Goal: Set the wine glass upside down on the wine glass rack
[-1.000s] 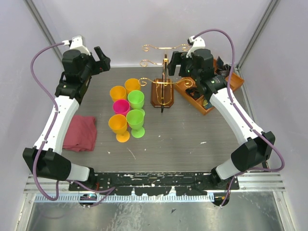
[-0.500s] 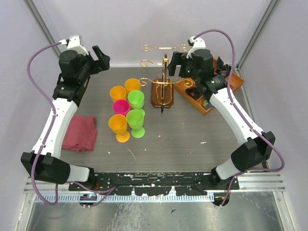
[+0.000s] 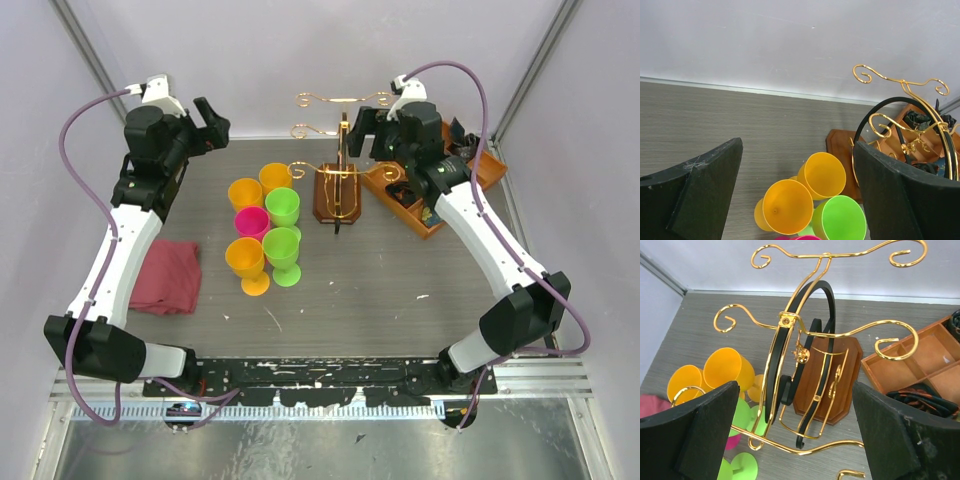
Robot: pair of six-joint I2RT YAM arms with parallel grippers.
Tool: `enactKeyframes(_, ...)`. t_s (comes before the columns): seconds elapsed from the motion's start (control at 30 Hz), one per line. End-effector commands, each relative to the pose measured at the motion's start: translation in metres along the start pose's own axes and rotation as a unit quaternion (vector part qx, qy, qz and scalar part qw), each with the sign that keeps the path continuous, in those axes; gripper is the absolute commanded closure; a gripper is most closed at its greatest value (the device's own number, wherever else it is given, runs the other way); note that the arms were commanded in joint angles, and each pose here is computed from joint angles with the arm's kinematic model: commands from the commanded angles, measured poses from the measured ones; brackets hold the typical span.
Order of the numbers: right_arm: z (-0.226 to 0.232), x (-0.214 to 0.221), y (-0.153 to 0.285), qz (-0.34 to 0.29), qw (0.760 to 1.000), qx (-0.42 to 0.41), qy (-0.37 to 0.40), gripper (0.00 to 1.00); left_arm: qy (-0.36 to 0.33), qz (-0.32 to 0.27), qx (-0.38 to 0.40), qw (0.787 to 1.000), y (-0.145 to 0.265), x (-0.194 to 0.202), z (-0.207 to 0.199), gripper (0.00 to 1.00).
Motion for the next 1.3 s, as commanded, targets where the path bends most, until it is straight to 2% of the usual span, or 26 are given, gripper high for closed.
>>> enactKeyframes(0.0, 0.015, -0.015, -0.009, -0.025, 0.998, -0.037, -0.035, 0.0, -0.016, -0.007, 0.0, 1.0, 0.007, -0.004, 0.001, 0.02)
enactKeyframes(0.33, 0.018, 0.028, -0.062, 0.052, 0.993, -0.082, -0.071, 0.0, -0.031, 0.005, 0.0, 0.999, 0.01, 0.003, 0.003, 0.02)
enactKeyframes(0.53, 0.021, 0.039, -0.073, 0.064, 0.992, -0.086, -0.07, 0.0, -0.041, 0.004, -0.002, 0.999, 0.016, 0.004, 0.004, 0.02)
enactKeyframes(1.03, 0.025, 0.056, -0.045, 0.149, 0.985, -0.088, -0.021, 0.0, -0.038, 0.008, -0.002, 0.999, 0.018, 0.007, 0.004, 0.02)
enactKeyframes(1.27, 0.026, 0.063, -0.025, 0.167, 0.982, -0.086, -0.006, 0.0, -0.037, 0.008, -0.002, 0.999, 0.018, 0.007, 0.004, 0.02)
Point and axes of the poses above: each gripper's point midway between its finger pads, its own y axis back along the fingers, its own z axis along the line the jaws close on, x = y × z, the point moved 6 cm from there along y, back along the fingers, and after that the axes turned 12 degrees about -y, right-handed, at the moved point
